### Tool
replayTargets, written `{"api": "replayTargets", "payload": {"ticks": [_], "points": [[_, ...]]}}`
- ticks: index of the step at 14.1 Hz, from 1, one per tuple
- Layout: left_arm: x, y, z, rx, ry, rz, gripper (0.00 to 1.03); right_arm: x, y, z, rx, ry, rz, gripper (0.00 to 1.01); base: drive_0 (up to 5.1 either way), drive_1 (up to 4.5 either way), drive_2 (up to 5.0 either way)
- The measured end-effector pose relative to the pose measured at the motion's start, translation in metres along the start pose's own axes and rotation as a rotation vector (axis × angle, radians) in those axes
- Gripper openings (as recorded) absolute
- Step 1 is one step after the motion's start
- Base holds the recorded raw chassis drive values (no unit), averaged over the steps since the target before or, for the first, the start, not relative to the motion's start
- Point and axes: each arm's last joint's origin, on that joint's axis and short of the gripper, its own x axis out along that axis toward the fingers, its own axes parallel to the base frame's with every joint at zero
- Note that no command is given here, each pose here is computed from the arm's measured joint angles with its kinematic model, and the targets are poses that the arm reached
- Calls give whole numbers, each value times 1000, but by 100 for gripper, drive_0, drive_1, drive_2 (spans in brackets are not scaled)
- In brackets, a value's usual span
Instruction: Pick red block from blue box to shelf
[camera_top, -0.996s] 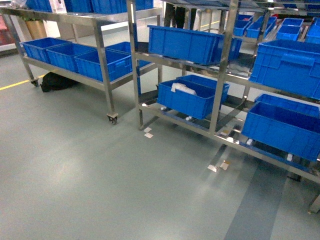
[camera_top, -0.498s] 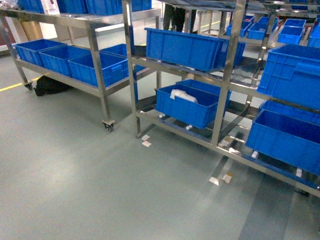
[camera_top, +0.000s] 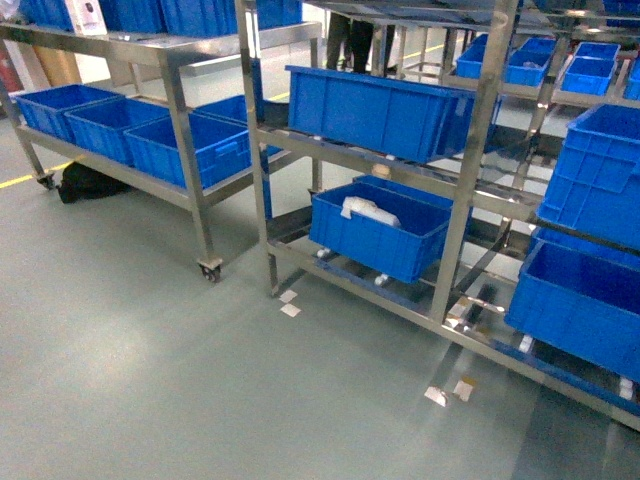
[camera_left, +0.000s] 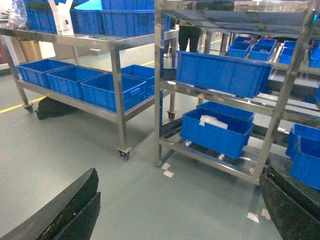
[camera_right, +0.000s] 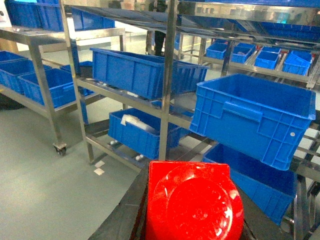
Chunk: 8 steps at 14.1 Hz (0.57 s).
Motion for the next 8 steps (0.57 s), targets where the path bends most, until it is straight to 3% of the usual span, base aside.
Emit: {"api": "replayTargets", "payload": {"ticks": [7,8], "points": [[0,0,-1,0,5,5,98,0,0,0,0,3,0,27,1,414,-411],[0,0,0,0,-4,2,98,0,0,-1,0,8,0,27,-192,-192,-192]]}}
